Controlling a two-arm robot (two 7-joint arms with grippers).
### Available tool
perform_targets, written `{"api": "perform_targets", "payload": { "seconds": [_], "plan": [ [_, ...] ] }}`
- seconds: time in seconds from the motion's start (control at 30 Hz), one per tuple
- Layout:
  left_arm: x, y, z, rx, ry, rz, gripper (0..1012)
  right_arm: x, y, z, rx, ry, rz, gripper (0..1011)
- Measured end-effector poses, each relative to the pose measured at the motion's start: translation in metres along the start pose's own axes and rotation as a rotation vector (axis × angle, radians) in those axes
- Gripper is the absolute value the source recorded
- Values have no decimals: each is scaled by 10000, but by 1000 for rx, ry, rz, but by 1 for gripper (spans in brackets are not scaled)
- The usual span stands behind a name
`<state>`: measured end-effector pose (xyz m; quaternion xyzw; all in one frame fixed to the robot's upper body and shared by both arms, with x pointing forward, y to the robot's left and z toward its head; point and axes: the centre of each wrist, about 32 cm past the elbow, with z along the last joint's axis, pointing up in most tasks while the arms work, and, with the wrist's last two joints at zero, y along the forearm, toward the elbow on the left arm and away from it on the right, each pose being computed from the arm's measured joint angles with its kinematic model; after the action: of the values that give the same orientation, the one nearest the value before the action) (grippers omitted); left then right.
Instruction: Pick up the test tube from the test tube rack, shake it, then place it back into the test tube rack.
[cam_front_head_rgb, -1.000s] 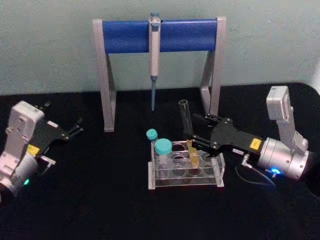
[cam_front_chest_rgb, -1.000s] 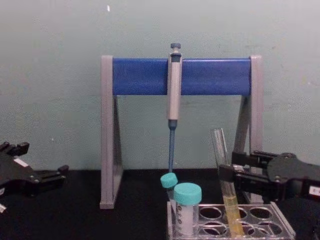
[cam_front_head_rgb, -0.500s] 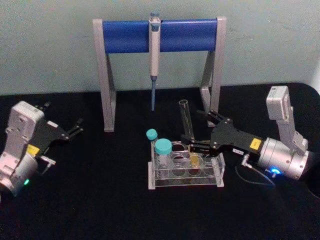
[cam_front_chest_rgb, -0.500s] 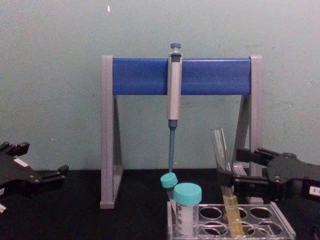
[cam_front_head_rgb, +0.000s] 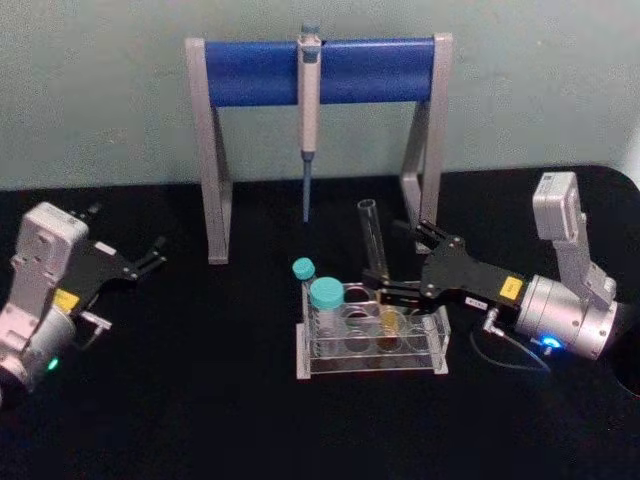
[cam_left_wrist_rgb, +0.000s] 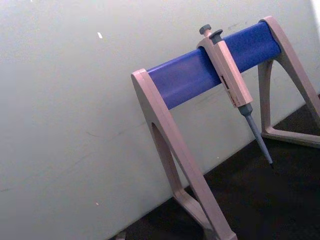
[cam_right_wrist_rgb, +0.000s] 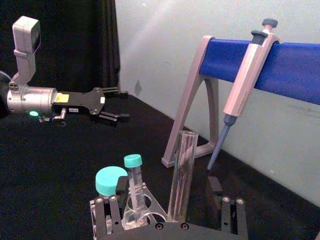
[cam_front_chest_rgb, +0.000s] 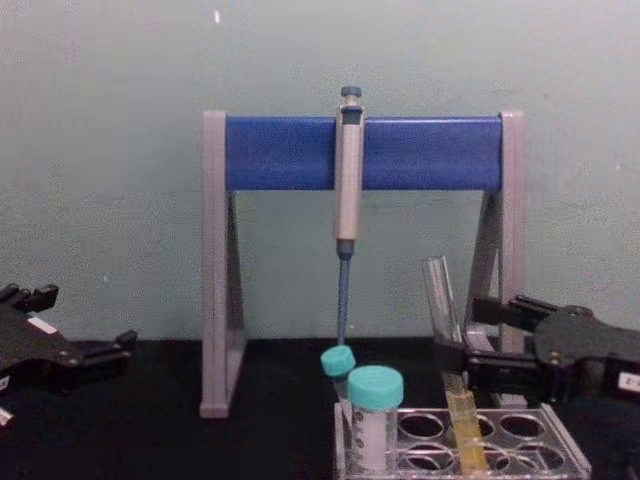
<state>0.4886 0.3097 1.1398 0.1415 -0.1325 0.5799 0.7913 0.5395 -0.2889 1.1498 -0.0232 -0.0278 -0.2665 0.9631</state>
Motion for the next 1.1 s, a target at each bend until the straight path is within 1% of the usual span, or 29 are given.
{"api": "perform_targets", "payload": {
  "seconds": [0.13, 0.27, 0.3, 0.33, 0.37, 0.43, 0.47, 0.5, 0.53, 0.57, 0.6, 0.67, 0.7, 0.8, 0.83, 0.87, 0.9, 1.03, 1.07, 1.1],
  "plan": [
    [0, 0, 0, 0, 0, 0, 1001, -20, -12, 16, 17, -13, -8, 1000],
    [0, 0, 0, 0, 0, 0, 1001, -44, -48, 73, 69, -26, -42, 1000],
    [0, 0, 0, 0, 0, 0, 1001, -58, -67, 103, 97, -28, -67, 1000],
    [0, 0, 0, 0, 0, 0, 1001, -64, -76, 123, 113, -29, -86, 1000],
    [0, 0, 0, 0, 0, 0, 1001, -84, -92, 159, 137, -31, -124, 1000],
    [0, 0, 0, 0, 0, 0, 1001, -105, -112, 196, 158, -31, -181, 1000],
    [0, 0, 0, 0, 0, 0, 1001, -138, -127, 232, 174, -36, -249, 1000],
    [0, 0, 0, 0, 0, 0, 1001, -138, -127, 232, 174, -36, -249, 1000],
    [0, 0, 0, 0, 0, 0, 1001, -172, -133, 262, 176, -54, -328, 1000],
    [0, 0, 0, 0, 0, 0, 1001, -189, -132, 271, 172, -66, -367, 1000],
    [0, 0, 0, 0, 0, 0, 1001, -217, -133, 286, 160, -87, -442, 1000],
    [0, 0, 0, 0, 0, 0, 1001, -242, -128, 287, 141, -102, -501, 1000],
    [0, 0, 0, 0, 0, 0, 1001, -261, -125, 279, 114, -116, -558, 1000],
    [0, 0, 0, 0, 0, 0, 1001, -287, -117, 249, 61, -130, -622, 1000],
    [0, 0, 0, 0, 0, 0, 1001, -303, -115, 222, 25, -136, -652, 1000],
    [0, 0, 0, 0, 0, 0, 1001, -311, -116, 203, 5, -137, -666, 1000],
    [0, 0, 0, 0, 0, 0, 1001, -326, -120, 160, -33, -143, -688, 1000],
    [0, 0, 0, 0, 0, 0, 1001, -356, -129, 66, -102, -142, -712, 1000],
    [0, 0, 0, 0, 0, 0, 1001, -372, -135, 18, -131, -138, -718, 1000],
    [0, 0, 0, 0, 0, 0, 1001, -376, -139, -1, -142, -137, -720, 1000]
  ]
}}
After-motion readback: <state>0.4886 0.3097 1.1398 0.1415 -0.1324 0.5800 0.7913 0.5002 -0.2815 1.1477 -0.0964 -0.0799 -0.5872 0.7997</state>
